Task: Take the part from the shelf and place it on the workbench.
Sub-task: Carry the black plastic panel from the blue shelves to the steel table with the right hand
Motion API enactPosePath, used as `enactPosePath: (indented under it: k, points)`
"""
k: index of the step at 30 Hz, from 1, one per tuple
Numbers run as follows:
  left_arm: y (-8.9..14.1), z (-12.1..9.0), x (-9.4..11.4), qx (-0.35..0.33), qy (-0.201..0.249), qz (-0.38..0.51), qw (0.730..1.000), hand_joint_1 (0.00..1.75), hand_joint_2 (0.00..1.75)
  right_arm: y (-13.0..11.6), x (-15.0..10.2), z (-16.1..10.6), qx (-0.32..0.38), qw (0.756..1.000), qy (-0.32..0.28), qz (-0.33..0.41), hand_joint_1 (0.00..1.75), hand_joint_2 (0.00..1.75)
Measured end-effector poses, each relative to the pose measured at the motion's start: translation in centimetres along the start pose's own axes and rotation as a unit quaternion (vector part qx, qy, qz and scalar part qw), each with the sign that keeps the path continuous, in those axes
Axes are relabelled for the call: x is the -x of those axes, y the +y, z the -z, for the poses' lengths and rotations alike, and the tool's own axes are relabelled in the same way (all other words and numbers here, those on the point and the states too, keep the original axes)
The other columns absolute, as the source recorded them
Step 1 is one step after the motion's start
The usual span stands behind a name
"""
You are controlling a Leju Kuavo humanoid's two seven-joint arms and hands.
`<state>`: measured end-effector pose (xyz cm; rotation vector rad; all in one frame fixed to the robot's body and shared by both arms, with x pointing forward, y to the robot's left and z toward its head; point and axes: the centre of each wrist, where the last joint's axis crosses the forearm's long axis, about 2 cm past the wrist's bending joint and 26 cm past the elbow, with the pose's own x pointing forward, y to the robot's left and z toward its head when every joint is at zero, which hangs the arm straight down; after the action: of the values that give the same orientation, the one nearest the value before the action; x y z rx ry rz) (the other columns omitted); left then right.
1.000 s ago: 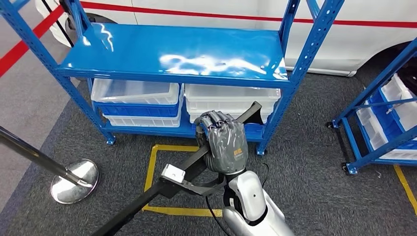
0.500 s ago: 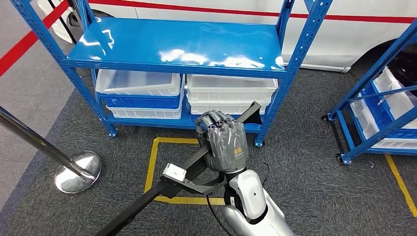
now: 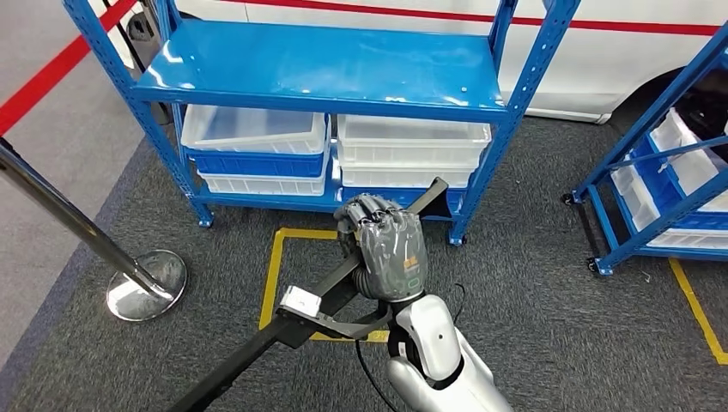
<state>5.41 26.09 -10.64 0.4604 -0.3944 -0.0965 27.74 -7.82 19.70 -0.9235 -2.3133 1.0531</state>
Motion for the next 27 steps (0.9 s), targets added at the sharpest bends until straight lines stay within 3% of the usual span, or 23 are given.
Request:
enactPosePath:
  k: [27]
  points:
    - [0.21,0.08,0.16,-0.003,0.001,0.000,1.000,0.00,1.75,0.11,0.31,-0.01,-0.005,1.000,0.012,0.019,1.75,1.75]
